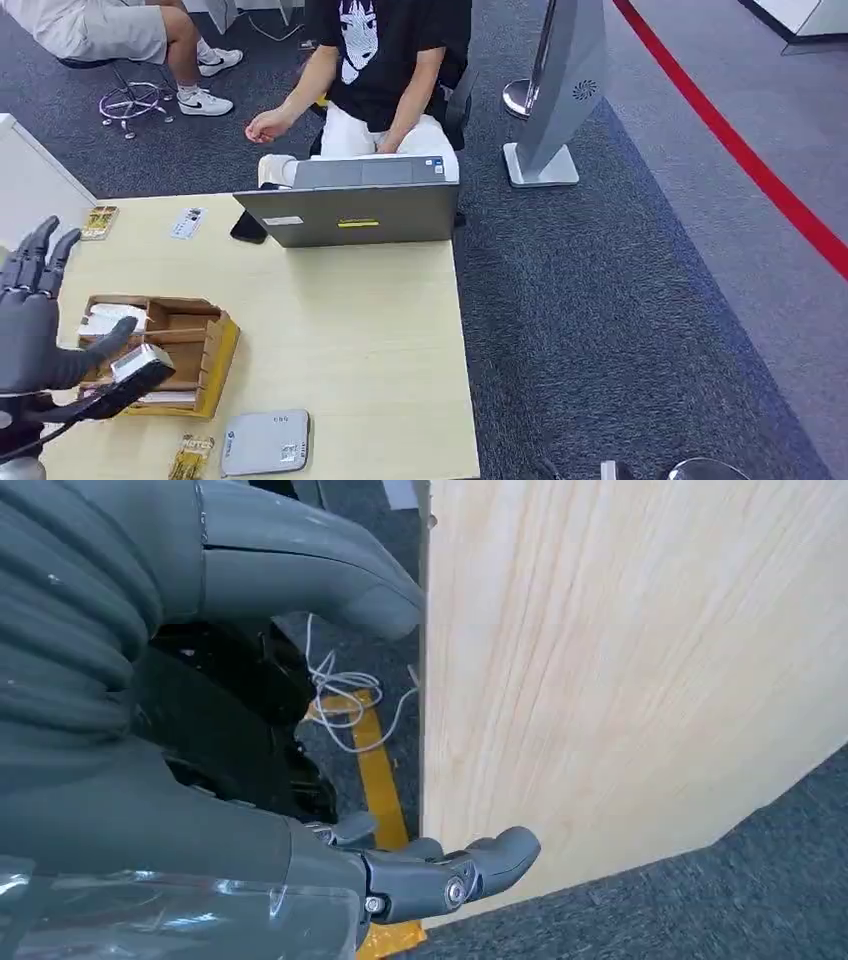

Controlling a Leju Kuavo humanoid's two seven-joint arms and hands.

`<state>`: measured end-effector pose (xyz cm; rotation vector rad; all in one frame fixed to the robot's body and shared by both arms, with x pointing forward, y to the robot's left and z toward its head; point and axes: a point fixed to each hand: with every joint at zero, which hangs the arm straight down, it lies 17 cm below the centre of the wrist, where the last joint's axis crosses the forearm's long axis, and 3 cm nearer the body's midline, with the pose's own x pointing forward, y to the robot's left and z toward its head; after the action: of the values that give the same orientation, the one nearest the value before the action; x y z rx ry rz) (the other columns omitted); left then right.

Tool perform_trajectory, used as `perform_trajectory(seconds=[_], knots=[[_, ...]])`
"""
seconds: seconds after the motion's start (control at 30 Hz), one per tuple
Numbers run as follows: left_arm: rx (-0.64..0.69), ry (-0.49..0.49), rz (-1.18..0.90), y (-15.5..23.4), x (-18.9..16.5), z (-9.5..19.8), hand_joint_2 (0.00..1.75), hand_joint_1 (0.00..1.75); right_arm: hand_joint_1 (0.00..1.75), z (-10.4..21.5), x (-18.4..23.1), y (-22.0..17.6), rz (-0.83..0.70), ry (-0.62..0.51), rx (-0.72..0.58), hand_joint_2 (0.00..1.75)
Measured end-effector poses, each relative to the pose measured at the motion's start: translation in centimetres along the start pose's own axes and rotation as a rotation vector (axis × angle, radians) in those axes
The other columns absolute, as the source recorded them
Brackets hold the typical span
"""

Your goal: Pass the card to the sensor for recognition and then transmit it.

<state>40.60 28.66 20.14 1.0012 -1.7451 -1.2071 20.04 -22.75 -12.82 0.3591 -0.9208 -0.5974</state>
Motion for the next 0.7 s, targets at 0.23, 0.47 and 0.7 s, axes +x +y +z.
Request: perform_trajectory(seconds=[0.23, 0.47, 0.7], knots=[[-0.024, -0.02, -0.116, -1.0, 0.8, 7.9, 1.75, 0.0, 0.0, 0.4, 0.8, -0.8, -0.003, -0.016, -0.013, 1.75], [-0.002, 0.068, -0.108, 0.1, -0.6, 12.1, 1.75, 0.0, 0.0, 1.1, 1.6, -0.8, -0.009, -0.033, -0.017, 1.75], [-0.011, 0.077, -0.11, 0.0, -0.9, 12.8, 1.75, 0.0, 0.0, 1.4, 2.2, -1.1, -0.026, -0.05, -0.029, 1.75]])
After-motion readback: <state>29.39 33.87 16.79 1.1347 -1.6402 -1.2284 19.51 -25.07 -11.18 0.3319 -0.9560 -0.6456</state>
